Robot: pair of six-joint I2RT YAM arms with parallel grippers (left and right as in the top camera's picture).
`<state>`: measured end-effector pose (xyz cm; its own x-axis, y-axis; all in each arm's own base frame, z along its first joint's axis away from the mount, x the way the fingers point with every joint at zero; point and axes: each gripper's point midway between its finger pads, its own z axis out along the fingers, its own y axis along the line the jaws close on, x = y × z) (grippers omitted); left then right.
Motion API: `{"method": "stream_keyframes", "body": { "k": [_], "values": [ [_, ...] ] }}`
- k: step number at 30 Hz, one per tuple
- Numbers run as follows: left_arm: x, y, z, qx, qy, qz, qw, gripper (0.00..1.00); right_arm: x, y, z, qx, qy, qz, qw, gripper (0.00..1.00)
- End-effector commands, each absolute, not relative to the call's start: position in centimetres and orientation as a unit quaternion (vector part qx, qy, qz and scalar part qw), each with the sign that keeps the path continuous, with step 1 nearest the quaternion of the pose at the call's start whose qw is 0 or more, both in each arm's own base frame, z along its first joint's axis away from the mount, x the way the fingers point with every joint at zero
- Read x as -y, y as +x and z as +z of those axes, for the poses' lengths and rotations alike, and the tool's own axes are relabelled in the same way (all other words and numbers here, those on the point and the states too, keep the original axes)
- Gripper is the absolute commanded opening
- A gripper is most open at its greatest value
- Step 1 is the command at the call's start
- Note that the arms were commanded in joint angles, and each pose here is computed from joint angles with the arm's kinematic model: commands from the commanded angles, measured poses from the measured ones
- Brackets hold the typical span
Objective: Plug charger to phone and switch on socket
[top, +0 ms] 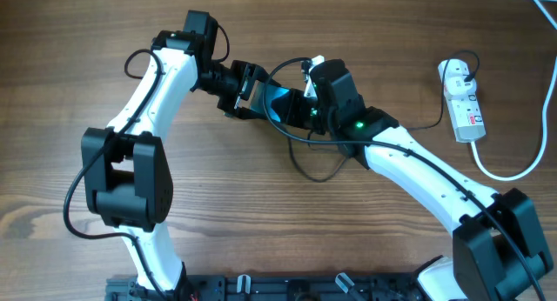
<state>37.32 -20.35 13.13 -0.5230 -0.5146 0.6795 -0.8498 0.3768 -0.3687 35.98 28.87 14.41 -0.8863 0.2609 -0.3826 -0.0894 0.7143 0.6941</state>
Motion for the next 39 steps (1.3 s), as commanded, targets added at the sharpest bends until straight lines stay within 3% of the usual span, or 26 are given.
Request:
{"method": "stream_keyframes", "body": {
  "k": [1, 4, 8, 13, 16, 23, 25, 30, 33, 39],
  "values": [
    [20.7, 37.6, 15.1, 0.798, 0.417, 0.375, 0.221, 0.04, -29.3, 36.4, 14.9, -0.892, 0.045, 0.381, 0.240, 0.04],
    [20.7, 37.5, 15.1, 0.798, 0.417, 0.375, 0.221, 0.05, -29.4, 36.4, 14.9, -0.892, 0.047, 0.383, 0.237, 0.04],
    [20.7, 37.5, 15.1, 0.798, 0.417, 0.375, 0.221, 0.25, -29.4, 36.5, 15.0, -0.890, 0.057, 0.387, 0.235, 0.04],
    [20.7, 37.5, 15.1, 0.798, 0.417, 0.375, 0.221, 0.65, -29.5, 36.3, 15.0, -0.890, 0.055, 0.390, 0.231, 0.04],
    [20.7, 37.5, 15.1, 0.798, 0.417, 0.375, 0.221, 0.98, -29.5, 36.3, 15.1, -0.889, 0.053, 0.392, 0.230, 0.04],
    [20.4, 37.8, 15.1, 0.798, 0.416, 0.378, 0.216, 1.00, -29.3, 36.5, 15.1, -0.889, 0.058, 0.392, 0.230, 0.04],
    [19.7, 38.9, 15.4, 0.815, 0.376, 0.402, 0.181, 1.00, -28.4, 37.0, 15.4, -0.886, 0.075, 0.397, 0.229, 0.04],
    [17.8, 40.2, 16.8, 0.829, 0.276, 0.471, 0.123, 1.00, -25.3, 38.2, 18.9, -0.862, 0.103, 0.436, 0.237, 0.04],
    [17.0, 40.7, 18.8, 0.813, 0.211, 0.534, 0.093, 1.00, -23.6, 38.4, 20.6, -0.839, 0.134, 0.489, 0.198, 0.04],
    [16.7, 41.5, 20.0, 0.801, 0.182, 0.566, 0.069, 1.00, -22.8, 40.5, 23.9, -0.777, 0.231, 0.561, 0.170, 0.04]
  ]
}}
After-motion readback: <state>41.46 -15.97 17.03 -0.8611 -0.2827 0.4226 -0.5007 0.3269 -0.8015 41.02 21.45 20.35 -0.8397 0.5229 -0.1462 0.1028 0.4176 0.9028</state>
